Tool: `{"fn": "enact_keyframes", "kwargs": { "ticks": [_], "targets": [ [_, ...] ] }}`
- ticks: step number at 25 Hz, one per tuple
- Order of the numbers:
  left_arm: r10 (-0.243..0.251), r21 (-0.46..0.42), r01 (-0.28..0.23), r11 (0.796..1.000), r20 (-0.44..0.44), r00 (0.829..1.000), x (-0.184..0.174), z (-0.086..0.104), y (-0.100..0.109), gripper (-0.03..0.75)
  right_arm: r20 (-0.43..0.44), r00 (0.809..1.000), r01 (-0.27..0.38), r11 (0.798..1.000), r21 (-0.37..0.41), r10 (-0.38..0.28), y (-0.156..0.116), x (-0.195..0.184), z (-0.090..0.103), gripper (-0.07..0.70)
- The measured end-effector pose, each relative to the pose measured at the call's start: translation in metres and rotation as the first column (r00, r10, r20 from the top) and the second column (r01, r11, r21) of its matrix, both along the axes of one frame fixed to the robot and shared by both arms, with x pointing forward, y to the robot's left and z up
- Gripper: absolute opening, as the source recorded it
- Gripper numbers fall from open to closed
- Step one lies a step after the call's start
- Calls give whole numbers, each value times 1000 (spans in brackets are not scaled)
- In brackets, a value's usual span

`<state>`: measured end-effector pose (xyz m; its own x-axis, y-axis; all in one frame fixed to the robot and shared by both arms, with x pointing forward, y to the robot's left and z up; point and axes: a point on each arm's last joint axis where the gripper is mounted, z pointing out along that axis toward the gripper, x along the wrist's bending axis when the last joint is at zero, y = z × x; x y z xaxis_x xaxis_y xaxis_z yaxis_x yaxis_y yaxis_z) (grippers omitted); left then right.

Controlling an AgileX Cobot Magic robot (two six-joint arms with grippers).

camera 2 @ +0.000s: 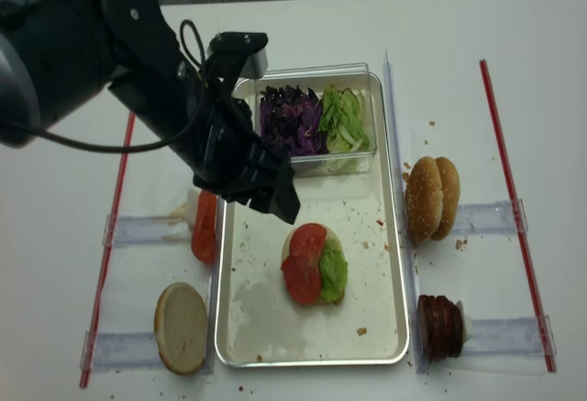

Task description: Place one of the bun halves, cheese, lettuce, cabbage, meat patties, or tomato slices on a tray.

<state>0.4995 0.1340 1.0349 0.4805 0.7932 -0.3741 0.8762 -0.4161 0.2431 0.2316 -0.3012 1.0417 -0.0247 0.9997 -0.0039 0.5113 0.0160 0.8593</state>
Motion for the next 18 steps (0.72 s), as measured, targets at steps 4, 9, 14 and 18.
{"fn": "enact_keyframes", "kwargs": {
  "ticks": [4,9,14,18],
  "targets": [
    [63,179,-74,981,62,996,7,-5,16,568,0,1000,0,1000,0,0,0,0,0,589],
    [96,318,-125,940,107,990,11,-7,30,568,0,1000,0,1000,0,0,0,0,0,589],
    [118,357,-149,922,107,987,11,-8,34,563,0,1000,0,1000,0,0,0,0,0,589],
    [139,355,-167,920,106,985,11,-8,34,561,0,1000,0,1000,0,0,0,0,0,589]
  ]
}}
